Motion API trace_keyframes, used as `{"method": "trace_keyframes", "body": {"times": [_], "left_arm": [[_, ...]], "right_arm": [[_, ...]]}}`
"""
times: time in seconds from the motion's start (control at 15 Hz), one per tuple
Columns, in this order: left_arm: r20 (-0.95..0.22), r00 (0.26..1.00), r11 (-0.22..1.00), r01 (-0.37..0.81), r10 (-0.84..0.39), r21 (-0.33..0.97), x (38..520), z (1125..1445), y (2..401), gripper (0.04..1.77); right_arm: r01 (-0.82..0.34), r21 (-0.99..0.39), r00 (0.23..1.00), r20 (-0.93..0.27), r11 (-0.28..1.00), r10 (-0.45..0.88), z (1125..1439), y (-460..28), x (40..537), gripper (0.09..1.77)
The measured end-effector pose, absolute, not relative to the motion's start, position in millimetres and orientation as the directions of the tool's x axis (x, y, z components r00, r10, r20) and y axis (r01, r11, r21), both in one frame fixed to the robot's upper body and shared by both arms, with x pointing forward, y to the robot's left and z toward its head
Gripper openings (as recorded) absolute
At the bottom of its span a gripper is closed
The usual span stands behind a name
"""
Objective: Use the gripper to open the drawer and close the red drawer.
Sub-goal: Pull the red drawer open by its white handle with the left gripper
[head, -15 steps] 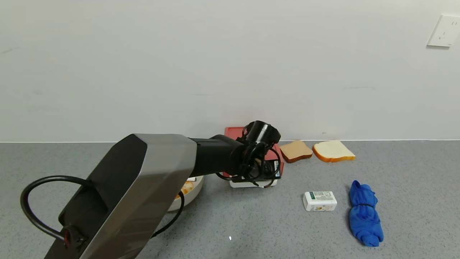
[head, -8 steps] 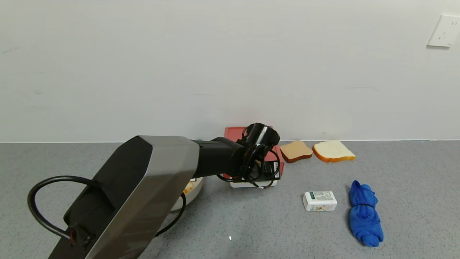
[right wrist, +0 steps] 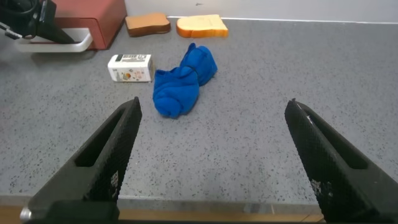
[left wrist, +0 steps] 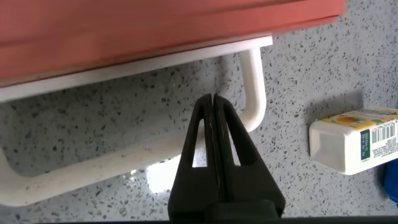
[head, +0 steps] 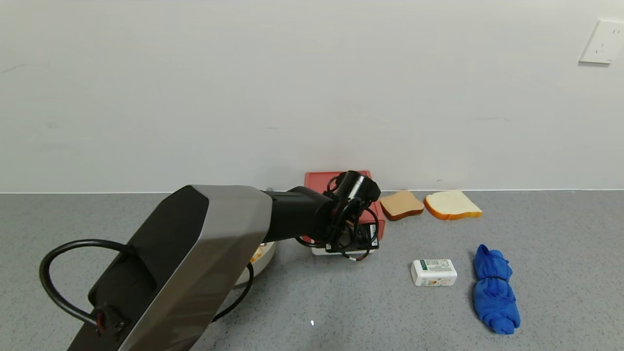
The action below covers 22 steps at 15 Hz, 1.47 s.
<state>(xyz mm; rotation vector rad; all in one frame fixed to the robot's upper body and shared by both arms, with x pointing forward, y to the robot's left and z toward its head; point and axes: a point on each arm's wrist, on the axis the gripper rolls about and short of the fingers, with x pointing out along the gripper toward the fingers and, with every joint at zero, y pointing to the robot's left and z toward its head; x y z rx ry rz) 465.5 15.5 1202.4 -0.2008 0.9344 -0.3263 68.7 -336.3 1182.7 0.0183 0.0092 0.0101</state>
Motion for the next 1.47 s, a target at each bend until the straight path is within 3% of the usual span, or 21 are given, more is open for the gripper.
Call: {"method": "trace_keyframes", "body": {"times": [1.47], "left_arm": [[-0.862, 0.405, 0.951, 0.082, -0.306, -0.299, 409, 1204, -4, 0.11]], "right_arm": [[-0.01, 0.018, 1.0, -0.008, 1.0, 0.01, 1183, -336, 69, 1.7]]}}
